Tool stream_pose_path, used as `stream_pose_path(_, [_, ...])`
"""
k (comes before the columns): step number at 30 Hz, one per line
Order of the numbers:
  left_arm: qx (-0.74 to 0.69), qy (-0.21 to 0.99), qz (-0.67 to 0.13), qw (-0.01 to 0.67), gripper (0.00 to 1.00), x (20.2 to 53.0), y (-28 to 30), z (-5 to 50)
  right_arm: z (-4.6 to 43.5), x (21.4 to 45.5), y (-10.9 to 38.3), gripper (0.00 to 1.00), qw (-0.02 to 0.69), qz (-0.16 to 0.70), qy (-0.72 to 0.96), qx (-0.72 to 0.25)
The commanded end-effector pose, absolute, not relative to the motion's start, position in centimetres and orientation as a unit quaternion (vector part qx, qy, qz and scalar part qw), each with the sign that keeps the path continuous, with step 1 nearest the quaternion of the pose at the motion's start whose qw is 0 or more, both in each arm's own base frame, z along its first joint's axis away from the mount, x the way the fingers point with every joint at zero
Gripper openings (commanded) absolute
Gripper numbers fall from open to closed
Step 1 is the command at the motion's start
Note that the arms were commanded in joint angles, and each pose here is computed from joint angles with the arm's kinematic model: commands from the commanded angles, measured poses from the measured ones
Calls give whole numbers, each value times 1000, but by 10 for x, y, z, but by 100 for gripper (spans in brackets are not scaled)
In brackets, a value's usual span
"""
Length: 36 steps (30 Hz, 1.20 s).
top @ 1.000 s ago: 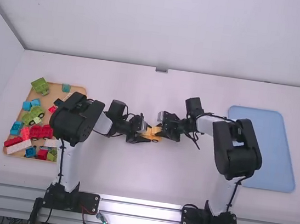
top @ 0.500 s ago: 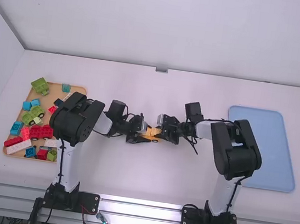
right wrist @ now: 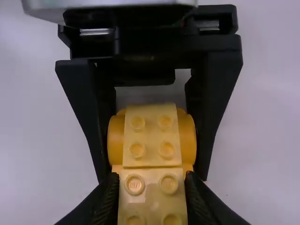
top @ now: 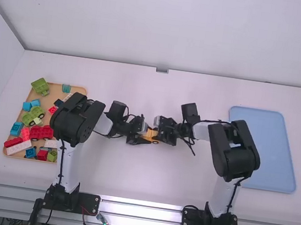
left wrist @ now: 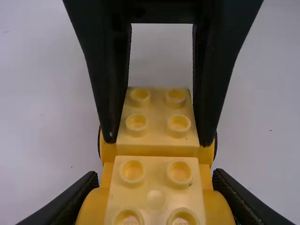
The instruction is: Assemble lego blocks to make yellow taxi
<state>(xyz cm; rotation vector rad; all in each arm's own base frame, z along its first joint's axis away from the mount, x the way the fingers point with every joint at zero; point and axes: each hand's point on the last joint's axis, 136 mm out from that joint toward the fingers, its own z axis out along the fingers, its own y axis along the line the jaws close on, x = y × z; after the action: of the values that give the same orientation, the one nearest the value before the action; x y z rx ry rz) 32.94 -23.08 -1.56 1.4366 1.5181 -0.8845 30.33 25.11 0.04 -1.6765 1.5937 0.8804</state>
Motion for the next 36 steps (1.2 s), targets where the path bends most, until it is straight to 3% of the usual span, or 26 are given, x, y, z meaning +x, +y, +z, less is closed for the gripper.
stream_pose_path(1, [576, 603, -365, 414, 54, 321, -234, -21, -10, 306, 247, 49, 316, 325, 621, -640])
stream_pose_path(3, [575, 604, -364, 414, 54, 321, -233, -21, -1, 309, 247, 70, 328, 343, 613, -632])
stream_pose_path(6, [574, 605, -365, 413, 54, 322, -234, -21, 21, 313, 251, 83, 356, 381, 586, -620])
stream_pose_path(11, [572, 606, -364, 415, 53, 324, -232, -20, 54, 320, 250, 87, 403, 419, 536, -612])
stream_pose_path(12, [573, 606, -364, 415, 53, 325, -232, -20, 58, 321, 249, 85, 408, 424, 532, -609])
stream_pose_path(13, [573, 606, -364, 415, 53, 324, -232, -20, 59, 322, 248, 67, 410, 425, 532, -607])
stream_pose_path(14, [572, 607, -364, 415, 53, 324, -232, -20, 58, 323, 245, 0, 408, 424, 538, -604])
stream_pose_path(22, [573, 606, -362, 417, 53, 325, -232, -20, 12, 306, 242, 0, 322, 369, 609, -624])
stream_pose_path(36, [573, 607, -363, 416, 49, 325, -232, -19, -44, 296, 241, 0, 247, 335, 671, -614])
